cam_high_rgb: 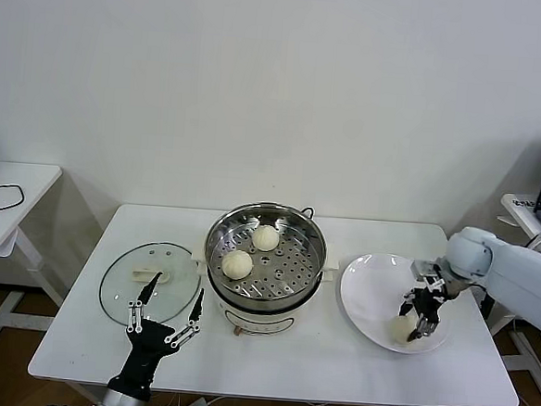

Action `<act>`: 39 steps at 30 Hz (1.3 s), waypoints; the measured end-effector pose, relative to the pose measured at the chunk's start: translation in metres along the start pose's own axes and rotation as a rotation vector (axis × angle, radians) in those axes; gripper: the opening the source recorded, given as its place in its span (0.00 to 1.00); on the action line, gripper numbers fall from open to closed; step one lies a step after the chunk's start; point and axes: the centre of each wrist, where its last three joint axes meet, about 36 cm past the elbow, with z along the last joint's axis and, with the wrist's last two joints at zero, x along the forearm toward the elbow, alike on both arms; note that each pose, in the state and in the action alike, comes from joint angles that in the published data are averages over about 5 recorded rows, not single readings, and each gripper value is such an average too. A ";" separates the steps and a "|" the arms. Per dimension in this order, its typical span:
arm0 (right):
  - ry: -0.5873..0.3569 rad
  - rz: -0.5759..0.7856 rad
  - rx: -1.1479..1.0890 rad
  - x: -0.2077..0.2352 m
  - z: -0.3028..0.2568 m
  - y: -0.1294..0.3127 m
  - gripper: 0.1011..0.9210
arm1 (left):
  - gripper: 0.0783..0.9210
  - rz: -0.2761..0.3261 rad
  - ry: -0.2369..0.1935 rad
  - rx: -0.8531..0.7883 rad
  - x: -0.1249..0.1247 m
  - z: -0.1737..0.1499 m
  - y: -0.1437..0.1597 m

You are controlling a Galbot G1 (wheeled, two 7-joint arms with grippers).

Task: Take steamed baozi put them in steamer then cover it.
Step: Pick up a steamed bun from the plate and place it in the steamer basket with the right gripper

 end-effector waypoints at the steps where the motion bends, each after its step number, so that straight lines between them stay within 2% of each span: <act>1: -0.003 0.011 0.017 0.009 -0.004 -0.004 0.65 | 0.88 0.001 0.000 -0.001 0.000 0.000 0.000; 7: -0.017 0.108 0.180 0.080 -0.043 -0.027 0.65 | 0.88 0.006 -0.007 0.002 -0.001 -0.001 -0.001; 12: -0.021 0.196 0.400 0.139 -0.096 -0.044 0.65 | 0.88 0.010 -0.008 0.005 -0.001 -0.001 -0.002; 18: -0.012 0.239 0.704 0.173 -0.174 -0.051 0.65 | 0.88 0.009 -0.008 0.003 -0.001 -0.001 -0.001; 22: 0.001 0.231 0.907 0.172 -0.225 -0.049 0.65 | 0.88 0.008 -0.009 0.002 -0.001 -0.001 -0.001; 29: 0.034 0.168 1.233 0.144 -0.298 -0.034 0.65 | 0.88 0.004 -0.011 0.002 -0.001 0.000 0.001; 39: 0.068 0.078 1.521 0.089 -0.344 -0.022 0.65 | 0.88 -0.002 -0.013 0.002 -0.001 0.000 0.002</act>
